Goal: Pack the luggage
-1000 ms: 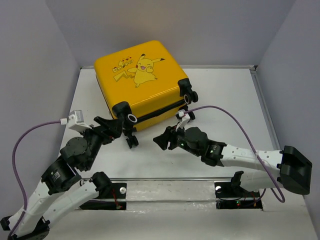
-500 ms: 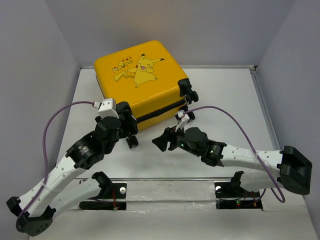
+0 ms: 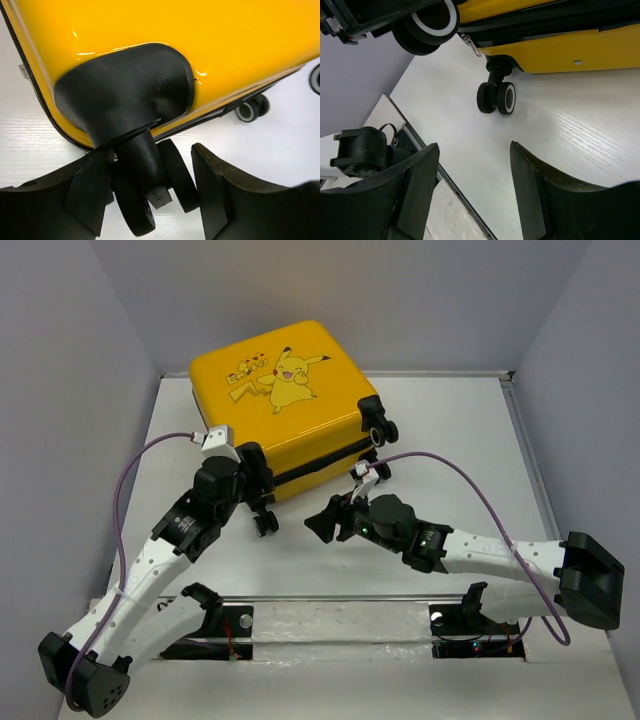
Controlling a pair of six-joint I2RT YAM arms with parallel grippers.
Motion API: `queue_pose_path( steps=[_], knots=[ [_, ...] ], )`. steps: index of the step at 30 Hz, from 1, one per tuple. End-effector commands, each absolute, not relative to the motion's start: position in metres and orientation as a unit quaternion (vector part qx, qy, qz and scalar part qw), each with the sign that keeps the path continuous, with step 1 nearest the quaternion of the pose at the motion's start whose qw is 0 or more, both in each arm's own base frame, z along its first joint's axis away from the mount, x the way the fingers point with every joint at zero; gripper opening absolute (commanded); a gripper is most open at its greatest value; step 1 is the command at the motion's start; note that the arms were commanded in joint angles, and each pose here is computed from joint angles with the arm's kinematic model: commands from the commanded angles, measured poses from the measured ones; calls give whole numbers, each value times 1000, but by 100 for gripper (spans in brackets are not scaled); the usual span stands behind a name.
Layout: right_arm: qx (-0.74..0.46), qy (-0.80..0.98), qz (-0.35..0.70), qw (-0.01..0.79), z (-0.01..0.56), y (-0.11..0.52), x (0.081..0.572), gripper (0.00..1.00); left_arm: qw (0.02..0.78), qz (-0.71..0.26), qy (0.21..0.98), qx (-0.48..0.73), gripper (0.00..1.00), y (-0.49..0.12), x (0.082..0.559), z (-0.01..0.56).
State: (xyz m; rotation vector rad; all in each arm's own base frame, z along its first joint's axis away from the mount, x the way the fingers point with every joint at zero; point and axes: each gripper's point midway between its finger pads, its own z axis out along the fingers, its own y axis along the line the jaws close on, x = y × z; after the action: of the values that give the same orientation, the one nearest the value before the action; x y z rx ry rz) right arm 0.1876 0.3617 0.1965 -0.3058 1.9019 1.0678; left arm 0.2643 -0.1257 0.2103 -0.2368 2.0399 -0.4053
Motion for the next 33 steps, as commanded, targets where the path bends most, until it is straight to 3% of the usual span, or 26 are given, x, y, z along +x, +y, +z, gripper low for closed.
queue_pose_path(
  steps=[1, 2, 3, 4, 6, 9, 14, 16, 18, 22, 23, 33],
  knots=[
    [-121, 765, 423, 471, 197, 358, 194, 64, 502, -235, 829, -72, 59, -155, 271, 216],
    [-123, 766, 421, 470, 195, 358, 194, 64, 502, -260, 822, -69, 43, -163, 272, 220],
    [-125, 766, 420, 470, 195, 358, 194, 64, 500, -271, 820, -67, 36, -168, 271, 220],
    [-132, 765, 419, 471, 194, 358, 196, 64, 498, -293, 813, -69, 19, -176, 273, 222],
    [-157, 757, 421, 474, 194, 361, 196, 64, 492, -320, 807, -67, 6, -187, 274, 223],
    [-162, 740, 424, 496, 199, 358, 205, 58, 495, -376, 781, -66, 6, -210, 275, 244],
    [-159, 719, 430, 523, 196, 334, 221, 23, 485, -438, 756, -39, 6, -267, 255, 268],
    [-148, 713, 431, 533, 190, 318, 223, 18, 472, -468, 746, -29, 6, -285, 247, 276],
    [-143, 710, 428, 542, 186, 306, 229, 19, 471, -478, 741, -28, 6, -290, 245, 280],
    [-165, 698, 435, 545, 169, 309, 232, 47, 463, -514, 722, -17, 6, -300, 239, 292],
    [-165, 696, 437, 545, 166, 310, 232, 49, 458, -517, 723, -13, 6, -304, 239, 291],
    [-144, 640, 461, 597, 170, 334, 263, 52, 464, -522, 716, 1, 6, -309, 240, 301]
  ],
)
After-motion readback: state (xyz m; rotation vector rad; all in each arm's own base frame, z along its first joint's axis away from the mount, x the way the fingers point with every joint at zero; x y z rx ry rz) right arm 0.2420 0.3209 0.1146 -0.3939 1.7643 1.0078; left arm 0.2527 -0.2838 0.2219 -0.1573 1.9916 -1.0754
